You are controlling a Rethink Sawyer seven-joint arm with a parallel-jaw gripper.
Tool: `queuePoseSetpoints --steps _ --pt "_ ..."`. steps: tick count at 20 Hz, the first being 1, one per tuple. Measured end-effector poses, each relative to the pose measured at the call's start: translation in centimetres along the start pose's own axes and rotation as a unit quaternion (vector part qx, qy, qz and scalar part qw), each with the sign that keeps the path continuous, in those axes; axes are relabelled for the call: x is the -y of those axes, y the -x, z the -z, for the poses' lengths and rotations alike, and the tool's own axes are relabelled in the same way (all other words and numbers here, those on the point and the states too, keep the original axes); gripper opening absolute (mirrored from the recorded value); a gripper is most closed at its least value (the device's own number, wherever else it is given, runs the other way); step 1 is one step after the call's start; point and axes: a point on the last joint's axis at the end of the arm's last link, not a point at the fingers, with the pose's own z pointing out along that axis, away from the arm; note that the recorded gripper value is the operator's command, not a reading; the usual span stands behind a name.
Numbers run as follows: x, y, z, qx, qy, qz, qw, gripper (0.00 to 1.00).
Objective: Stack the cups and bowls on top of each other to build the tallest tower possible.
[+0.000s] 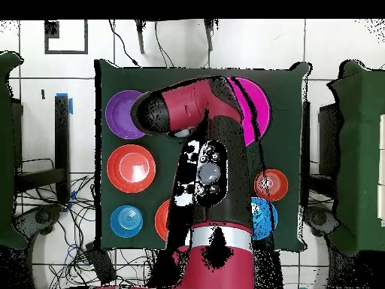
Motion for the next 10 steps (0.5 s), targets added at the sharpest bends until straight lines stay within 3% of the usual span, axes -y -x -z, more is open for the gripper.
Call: queuePoseSetpoints --steps 10 --pt "-2.1 0.7 0.2 0.001 -0.003 -0.01 0.9999 0.0"
